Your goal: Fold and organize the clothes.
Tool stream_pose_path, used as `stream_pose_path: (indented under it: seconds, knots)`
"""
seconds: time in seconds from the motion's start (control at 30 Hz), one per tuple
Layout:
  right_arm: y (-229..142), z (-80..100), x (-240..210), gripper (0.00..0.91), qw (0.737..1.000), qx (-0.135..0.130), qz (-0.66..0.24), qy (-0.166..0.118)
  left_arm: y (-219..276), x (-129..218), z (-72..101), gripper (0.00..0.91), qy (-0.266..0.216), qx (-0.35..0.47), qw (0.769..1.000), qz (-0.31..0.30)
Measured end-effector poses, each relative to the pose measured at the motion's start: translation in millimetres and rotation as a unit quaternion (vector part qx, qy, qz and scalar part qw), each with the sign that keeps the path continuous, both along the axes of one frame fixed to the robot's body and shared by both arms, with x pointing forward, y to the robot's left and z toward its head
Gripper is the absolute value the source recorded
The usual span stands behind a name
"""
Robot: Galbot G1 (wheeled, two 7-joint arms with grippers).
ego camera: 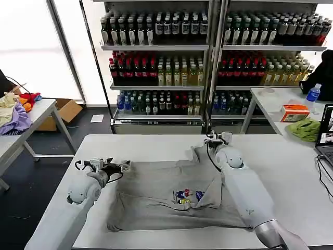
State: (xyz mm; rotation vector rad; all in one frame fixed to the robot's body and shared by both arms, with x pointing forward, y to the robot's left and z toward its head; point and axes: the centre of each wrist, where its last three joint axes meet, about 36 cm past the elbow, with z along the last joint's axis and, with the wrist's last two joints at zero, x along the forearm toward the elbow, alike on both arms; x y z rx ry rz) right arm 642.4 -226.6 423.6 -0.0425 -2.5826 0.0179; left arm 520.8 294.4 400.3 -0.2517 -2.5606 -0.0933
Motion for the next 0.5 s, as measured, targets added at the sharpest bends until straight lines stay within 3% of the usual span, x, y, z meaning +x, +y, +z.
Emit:
stream_pose_path:
  seconds: [0.37,0.43,0.5]
  knots:
    - [7,-12.6,-5,0.907,1.0,-0.005,0.008,0.011,1,-2,-5.0,0.897,0.007,0.001,1.0,0.002]
    - [7,-15.9,-6,0.907,1.0,-0.006,0.007,0.015,2,-2,-5.4,0.736,0.008,0.003,1.0,0.002]
    - [7,-17.9,-7,0.907,1.0,-0.009,0.007,0.017,3,-3,-6.1,0.645,0.01,0.005,1.0,0.001]
